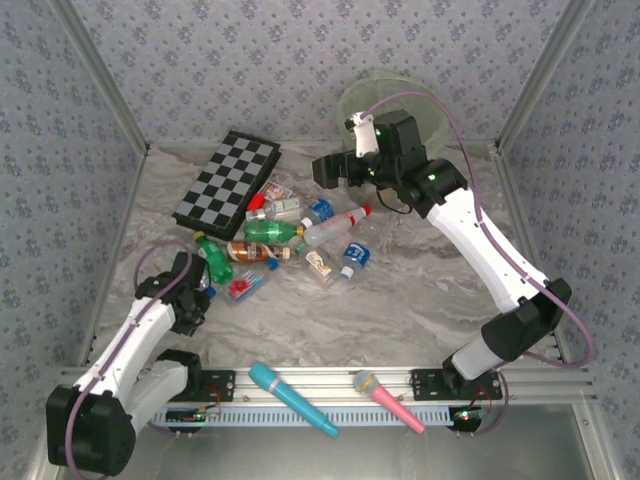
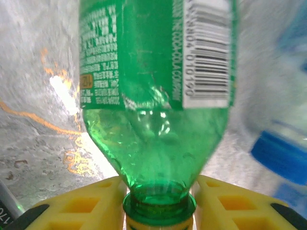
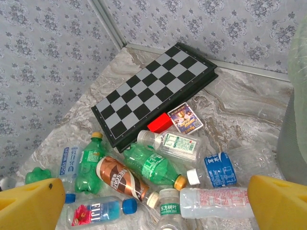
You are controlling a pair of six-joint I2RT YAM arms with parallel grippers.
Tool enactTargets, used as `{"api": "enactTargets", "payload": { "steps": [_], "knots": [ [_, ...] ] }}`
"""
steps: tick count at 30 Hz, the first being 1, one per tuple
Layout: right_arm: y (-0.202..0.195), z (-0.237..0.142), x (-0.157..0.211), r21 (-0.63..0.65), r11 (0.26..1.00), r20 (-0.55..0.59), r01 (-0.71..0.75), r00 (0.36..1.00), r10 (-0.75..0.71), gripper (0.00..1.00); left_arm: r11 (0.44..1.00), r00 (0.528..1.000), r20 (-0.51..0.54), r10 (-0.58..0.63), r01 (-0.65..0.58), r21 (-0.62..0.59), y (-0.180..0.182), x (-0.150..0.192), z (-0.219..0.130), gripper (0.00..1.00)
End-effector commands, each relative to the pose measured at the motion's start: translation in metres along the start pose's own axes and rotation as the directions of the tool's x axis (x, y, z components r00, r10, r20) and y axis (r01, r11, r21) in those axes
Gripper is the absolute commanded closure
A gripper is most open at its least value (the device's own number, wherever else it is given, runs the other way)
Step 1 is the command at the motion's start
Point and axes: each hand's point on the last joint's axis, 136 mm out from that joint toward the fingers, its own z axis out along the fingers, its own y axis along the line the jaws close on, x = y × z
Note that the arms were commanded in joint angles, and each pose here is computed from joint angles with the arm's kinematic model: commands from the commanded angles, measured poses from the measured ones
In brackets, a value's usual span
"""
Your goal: Put the plastic bottles in the bin
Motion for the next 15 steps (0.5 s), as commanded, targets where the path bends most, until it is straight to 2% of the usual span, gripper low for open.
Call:
{"api": "enactTargets", "payload": {
  "steps": [1,5,9,15],
  "knots": [
    [0.001,-0.005,-0.009,0.018,1.0,0.017,0.014,1.0,-0.014,0.0,0.997,0.991,0.116,0.07,-0.073,0.019,-0.016,-0.03,-0.029,0.6],
    [-0.003,-0.008,-0.012,0.041,0.999,0.028,0.0,1.0,-0.001,0.0,0.981,0.966,0.193,0.173,-0.187,0.058,-0.049,-0.052,-0.058,0.61],
    [-0.015,-0.015,-0.01,0.099,0.995,0.03,-0.024,0.999,0.021,0.01,0.95,0.917,0.297,0.265,-0.301,0.082,-0.085,-0.072,-0.089,0.61],
    [-0.03,-0.027,-0.015,0.148,0.987,0.066,-0.06,0.997,0.051,0.0,0.888,0.837,0.384,0.389,-0.452,0.084,-0.138,-0.074,-0.121,0.61]
  ]
}}
